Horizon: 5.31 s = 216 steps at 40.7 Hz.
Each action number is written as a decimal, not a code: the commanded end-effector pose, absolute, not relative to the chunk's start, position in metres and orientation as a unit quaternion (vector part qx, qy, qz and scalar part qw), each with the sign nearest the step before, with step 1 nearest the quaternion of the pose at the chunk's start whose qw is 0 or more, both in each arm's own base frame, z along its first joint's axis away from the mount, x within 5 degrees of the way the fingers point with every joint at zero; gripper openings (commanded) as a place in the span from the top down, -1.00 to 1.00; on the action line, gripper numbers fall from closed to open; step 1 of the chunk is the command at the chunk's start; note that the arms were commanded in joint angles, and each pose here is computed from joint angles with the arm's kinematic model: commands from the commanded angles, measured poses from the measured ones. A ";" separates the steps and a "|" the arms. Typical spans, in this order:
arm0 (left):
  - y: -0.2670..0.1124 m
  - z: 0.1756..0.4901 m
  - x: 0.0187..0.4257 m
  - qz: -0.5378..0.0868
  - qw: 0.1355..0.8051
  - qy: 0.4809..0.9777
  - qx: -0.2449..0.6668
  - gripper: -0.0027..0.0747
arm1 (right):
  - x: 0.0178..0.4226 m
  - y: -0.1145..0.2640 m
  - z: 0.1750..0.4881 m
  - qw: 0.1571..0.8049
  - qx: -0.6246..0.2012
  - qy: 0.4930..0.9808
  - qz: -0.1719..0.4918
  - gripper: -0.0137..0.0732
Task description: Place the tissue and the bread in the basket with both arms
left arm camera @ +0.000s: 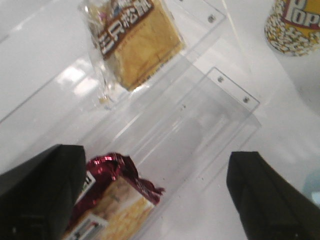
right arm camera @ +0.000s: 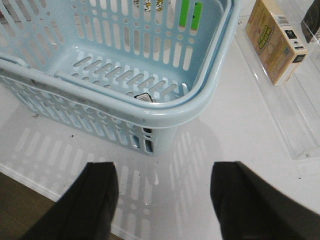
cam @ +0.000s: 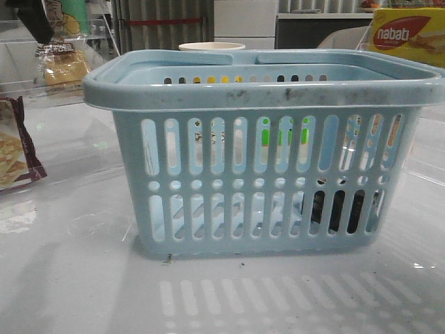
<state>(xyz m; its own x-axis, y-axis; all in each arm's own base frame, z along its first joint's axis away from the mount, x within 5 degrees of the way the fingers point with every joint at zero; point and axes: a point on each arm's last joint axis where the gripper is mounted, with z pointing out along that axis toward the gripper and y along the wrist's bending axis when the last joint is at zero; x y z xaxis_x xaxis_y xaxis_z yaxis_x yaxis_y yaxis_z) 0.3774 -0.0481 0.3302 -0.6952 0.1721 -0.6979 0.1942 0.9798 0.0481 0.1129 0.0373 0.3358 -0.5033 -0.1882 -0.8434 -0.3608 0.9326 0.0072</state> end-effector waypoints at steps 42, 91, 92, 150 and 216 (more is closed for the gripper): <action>-0.036 0.299 0.475 0.001 0.509 0.858 0.070 0.00 | 0.115 0.036 0.350 0.514 -0.149 0.840 0.090 -0.51; -0.078 0.462 0.322 -0.040 0.530 0.835 0.143 0.70 | 0.115 0.036 0.350 0.514 -0.149 0.840 0.090 -0.51; -0.083 0.464 0.317 -0.045 0.528 0.835 0.151 0.70 | 0.115 0.036 0.350 0.514 -0.149 0.840 0.090 -0.51; -0.231 0.415 0.271 -0.127 0.399 0.834 0.359 -0.33 | 0.115 0.036 0.350 0.514 -0.149 0.840 0.090 -0.51; -0.068 0.355 0.080 -0.135 0.427 0.835 0.320 -0.33 | 0.061 0.022 0.347 0.483 -0.136 0.861 0.081 -0.50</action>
